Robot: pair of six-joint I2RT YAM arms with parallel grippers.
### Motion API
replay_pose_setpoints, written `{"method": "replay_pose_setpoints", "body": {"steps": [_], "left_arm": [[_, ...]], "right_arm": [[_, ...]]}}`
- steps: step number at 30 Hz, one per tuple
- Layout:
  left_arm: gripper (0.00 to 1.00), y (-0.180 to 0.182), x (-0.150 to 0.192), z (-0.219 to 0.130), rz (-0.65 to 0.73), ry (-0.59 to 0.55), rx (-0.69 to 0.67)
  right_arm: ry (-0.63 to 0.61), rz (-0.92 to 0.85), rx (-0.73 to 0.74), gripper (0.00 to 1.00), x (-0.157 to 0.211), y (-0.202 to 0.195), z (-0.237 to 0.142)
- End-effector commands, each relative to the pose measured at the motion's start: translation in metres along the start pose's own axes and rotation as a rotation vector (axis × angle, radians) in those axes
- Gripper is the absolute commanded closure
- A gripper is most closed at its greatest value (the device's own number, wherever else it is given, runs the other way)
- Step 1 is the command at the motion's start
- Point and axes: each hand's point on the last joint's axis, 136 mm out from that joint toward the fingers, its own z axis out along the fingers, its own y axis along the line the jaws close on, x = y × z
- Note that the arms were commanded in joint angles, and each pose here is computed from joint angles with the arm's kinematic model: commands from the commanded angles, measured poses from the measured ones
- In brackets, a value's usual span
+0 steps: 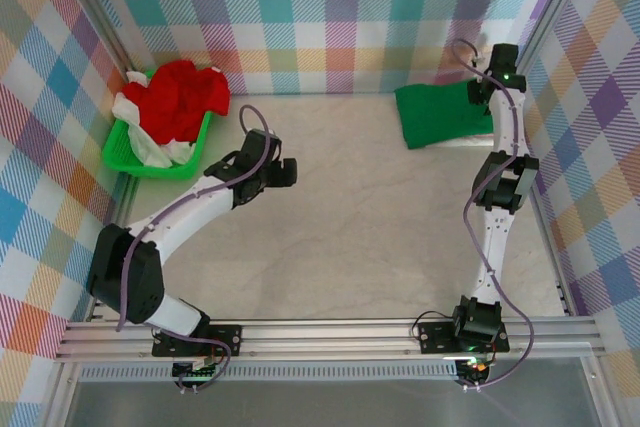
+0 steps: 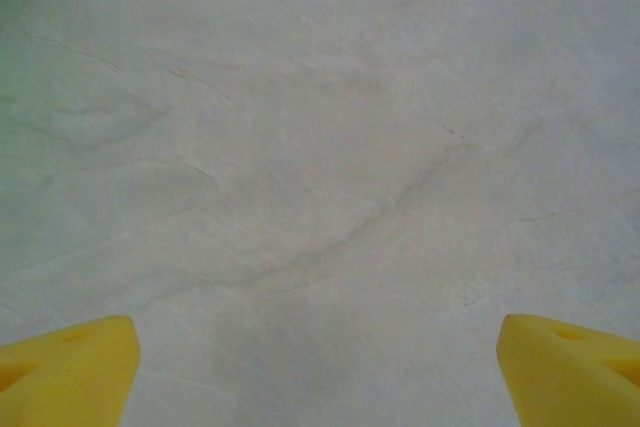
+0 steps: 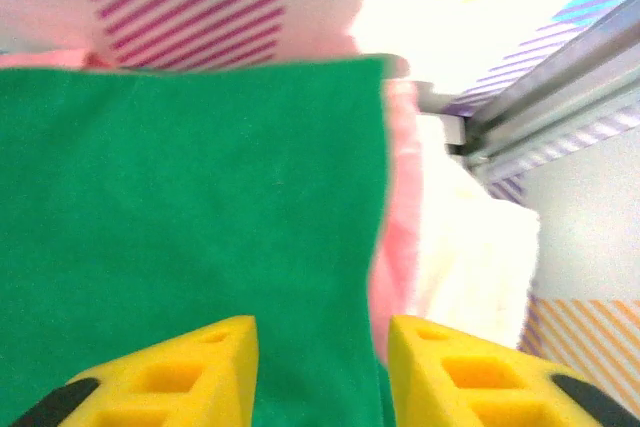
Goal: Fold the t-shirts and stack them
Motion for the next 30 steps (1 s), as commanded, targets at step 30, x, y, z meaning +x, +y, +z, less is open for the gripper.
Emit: {"method": "replay_pose_setpoints", "body": {"steps": [30], "left_arm": [[0.00, 0.182, 0.028, 0.014, -0.090, -0.476, -0.417]], "right_arm": [[-0.366, 0.282, -0.038, 0.00, 0.184, 0.148, -0.224]]}}
